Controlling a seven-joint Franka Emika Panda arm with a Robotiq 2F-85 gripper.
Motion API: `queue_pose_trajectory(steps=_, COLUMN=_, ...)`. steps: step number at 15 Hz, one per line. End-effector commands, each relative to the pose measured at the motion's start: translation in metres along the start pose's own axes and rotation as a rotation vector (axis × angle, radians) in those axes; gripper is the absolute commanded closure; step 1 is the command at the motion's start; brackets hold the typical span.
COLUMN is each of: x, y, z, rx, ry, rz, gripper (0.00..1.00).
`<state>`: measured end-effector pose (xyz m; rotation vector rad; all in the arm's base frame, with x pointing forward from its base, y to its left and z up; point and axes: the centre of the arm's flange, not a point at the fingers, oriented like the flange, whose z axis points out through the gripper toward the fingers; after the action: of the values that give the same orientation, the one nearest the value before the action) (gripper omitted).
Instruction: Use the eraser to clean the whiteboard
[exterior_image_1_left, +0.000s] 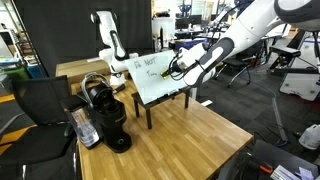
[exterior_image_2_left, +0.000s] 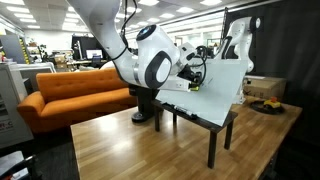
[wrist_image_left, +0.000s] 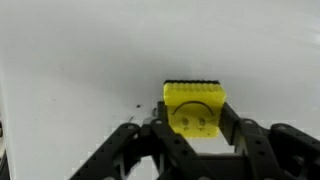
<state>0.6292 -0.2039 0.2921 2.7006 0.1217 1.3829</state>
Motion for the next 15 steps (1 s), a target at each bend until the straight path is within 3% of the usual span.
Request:
queue_pose_trajectory(steps=1, x=0.005, y=0.004, z=0.021, rx=-0.015, ry=0.023, rz=-0.013, gripper=0.73)
queue_pose_trajectory(steps=15, x=0.02, y=0.006, z=0.027, rx=-0.028, ry=0.068, rz=-0.014, gripper=0.73)
